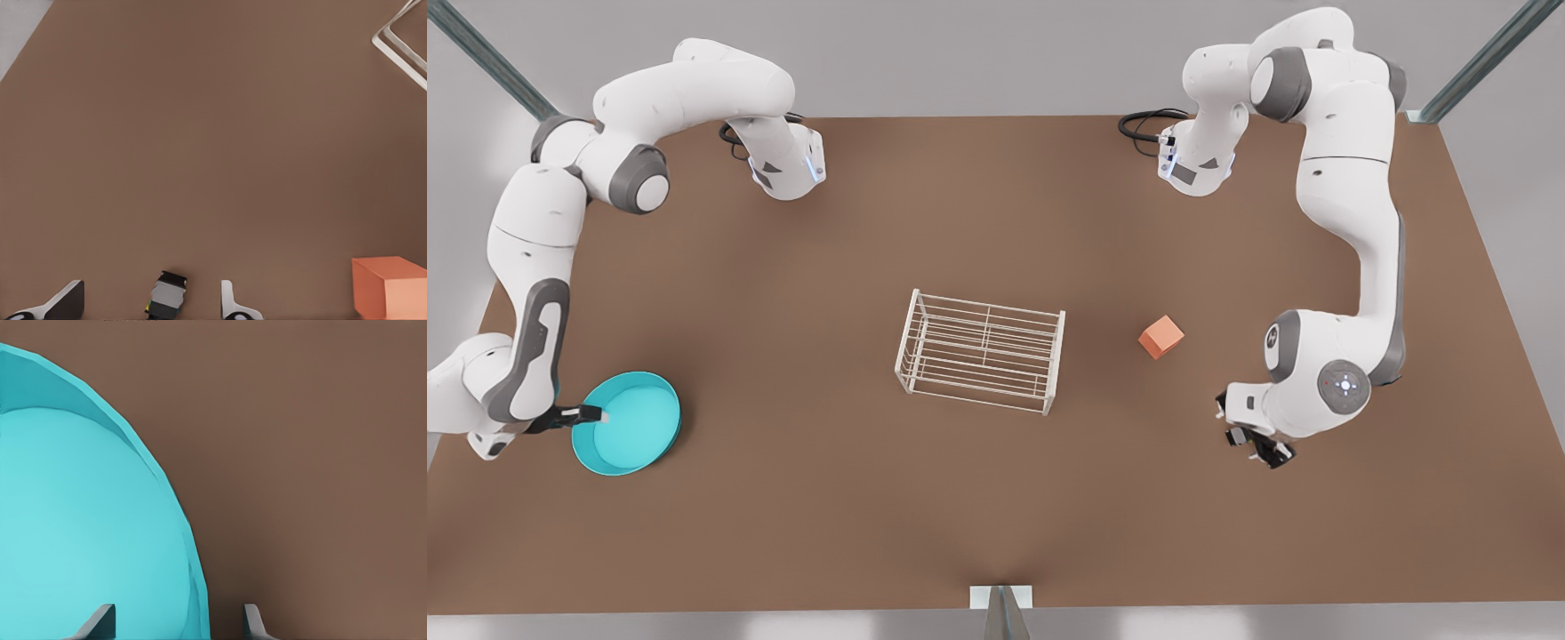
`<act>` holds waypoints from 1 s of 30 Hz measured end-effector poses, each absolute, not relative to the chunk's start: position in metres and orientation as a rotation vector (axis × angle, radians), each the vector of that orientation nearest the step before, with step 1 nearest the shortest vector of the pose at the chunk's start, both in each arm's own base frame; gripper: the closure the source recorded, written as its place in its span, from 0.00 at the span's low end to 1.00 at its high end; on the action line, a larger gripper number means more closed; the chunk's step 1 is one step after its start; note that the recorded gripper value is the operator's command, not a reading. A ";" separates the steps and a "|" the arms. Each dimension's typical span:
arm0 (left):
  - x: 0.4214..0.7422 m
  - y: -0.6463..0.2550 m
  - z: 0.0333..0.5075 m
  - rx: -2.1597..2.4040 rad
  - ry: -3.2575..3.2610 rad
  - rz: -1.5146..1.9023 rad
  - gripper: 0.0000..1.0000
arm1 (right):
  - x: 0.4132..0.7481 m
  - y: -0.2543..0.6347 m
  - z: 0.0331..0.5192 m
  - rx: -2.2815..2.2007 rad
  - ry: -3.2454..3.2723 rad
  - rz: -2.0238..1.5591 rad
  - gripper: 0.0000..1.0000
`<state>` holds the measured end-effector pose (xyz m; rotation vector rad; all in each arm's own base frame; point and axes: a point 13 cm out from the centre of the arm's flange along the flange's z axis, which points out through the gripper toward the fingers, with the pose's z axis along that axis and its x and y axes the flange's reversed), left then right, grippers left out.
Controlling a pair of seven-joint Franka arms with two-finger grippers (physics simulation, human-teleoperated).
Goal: Place the plate on the shelf with right arm and place the red button switch in the plate with left arm
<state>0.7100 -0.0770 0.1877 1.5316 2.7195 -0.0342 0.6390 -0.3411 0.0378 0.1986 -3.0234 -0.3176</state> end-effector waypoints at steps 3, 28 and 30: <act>0.714 -0.068 0.165 1.599 2.679 -0.038 0.00 | 0.644 -0.340 0.041 0.288 -3.038 -0.317 0.59; 0.679 -0.021 0.087 1.943 2.505 -0.102 0.00 | 0.690 -0.238 0.220 0.833 -3.035 -0.456 0.81; 0.675 -0.021 0.084 1.960 2.500 -0.113 0.00 | 0.695 -0.201 0.250 0.887 -3.013 -0.465 0.81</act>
